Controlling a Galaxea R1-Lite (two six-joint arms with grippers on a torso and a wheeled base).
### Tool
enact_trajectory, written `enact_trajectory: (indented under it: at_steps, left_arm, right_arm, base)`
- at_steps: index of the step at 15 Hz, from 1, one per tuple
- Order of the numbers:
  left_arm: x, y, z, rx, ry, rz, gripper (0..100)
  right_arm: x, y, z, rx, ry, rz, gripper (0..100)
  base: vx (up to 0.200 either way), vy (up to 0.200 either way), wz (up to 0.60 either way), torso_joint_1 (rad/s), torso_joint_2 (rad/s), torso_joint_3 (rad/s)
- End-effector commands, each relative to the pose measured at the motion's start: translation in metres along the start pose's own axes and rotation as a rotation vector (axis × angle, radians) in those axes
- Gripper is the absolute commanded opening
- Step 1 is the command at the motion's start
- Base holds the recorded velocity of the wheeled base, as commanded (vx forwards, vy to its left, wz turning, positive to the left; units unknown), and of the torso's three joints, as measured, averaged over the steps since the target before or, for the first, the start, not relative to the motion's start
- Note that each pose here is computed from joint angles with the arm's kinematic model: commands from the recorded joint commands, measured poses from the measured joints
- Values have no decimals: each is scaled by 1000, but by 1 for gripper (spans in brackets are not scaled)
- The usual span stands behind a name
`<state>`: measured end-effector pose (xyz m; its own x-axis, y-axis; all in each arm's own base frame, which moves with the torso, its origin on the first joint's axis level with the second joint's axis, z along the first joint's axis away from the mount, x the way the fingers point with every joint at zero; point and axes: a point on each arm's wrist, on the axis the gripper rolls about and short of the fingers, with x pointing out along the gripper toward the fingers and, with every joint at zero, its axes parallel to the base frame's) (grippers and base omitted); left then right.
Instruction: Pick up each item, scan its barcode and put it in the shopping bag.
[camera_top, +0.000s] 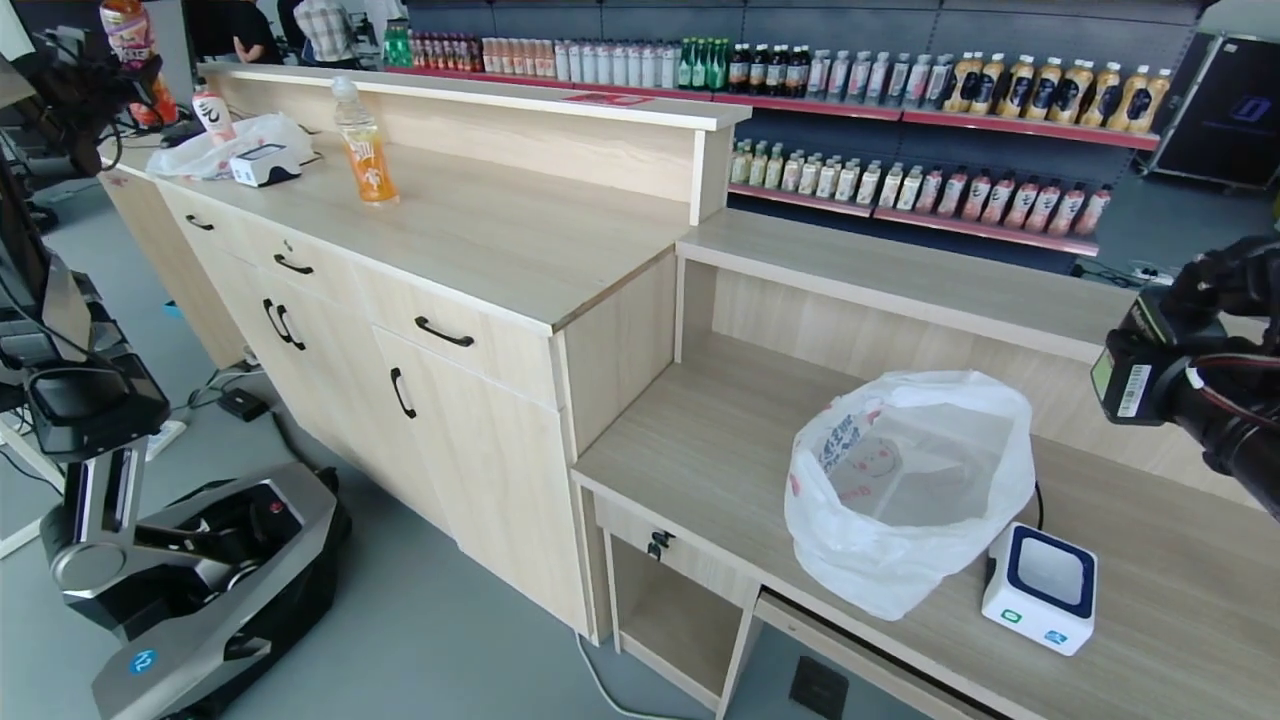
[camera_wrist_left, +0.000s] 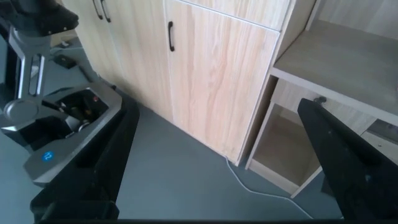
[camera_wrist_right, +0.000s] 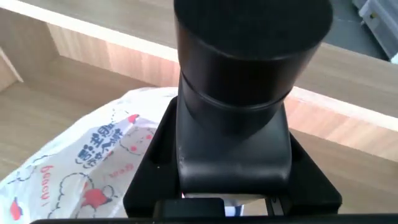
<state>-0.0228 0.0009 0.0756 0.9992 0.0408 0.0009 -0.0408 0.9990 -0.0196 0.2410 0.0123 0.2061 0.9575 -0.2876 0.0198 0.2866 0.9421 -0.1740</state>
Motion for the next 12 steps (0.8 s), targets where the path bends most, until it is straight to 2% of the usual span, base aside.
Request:
enact_trajectory:
  at_steps: [1,3,4,12]
  left_arm:
    - [0,0,0,0,1,1,100]
    - [0,0,0,0,-1,1,100]
    - [0,0,0,0,-1,1,100]
    - [0,0,0,0,-1,1,100]
  right_arm:
    - [28,5,-27,-18,83,80,0]
    - [52,5,-45,-11,120,234,0]
    - [63,8,-54,-12,141,259,0]
    - [89,33,-121,-28,247,315,0]
  base:
    - [0,0,0,0,0,0]
    - [0,0,0,0,0,0]
    - [0,0,0,0,0,0]
    - [0,0,0,0,0,0]
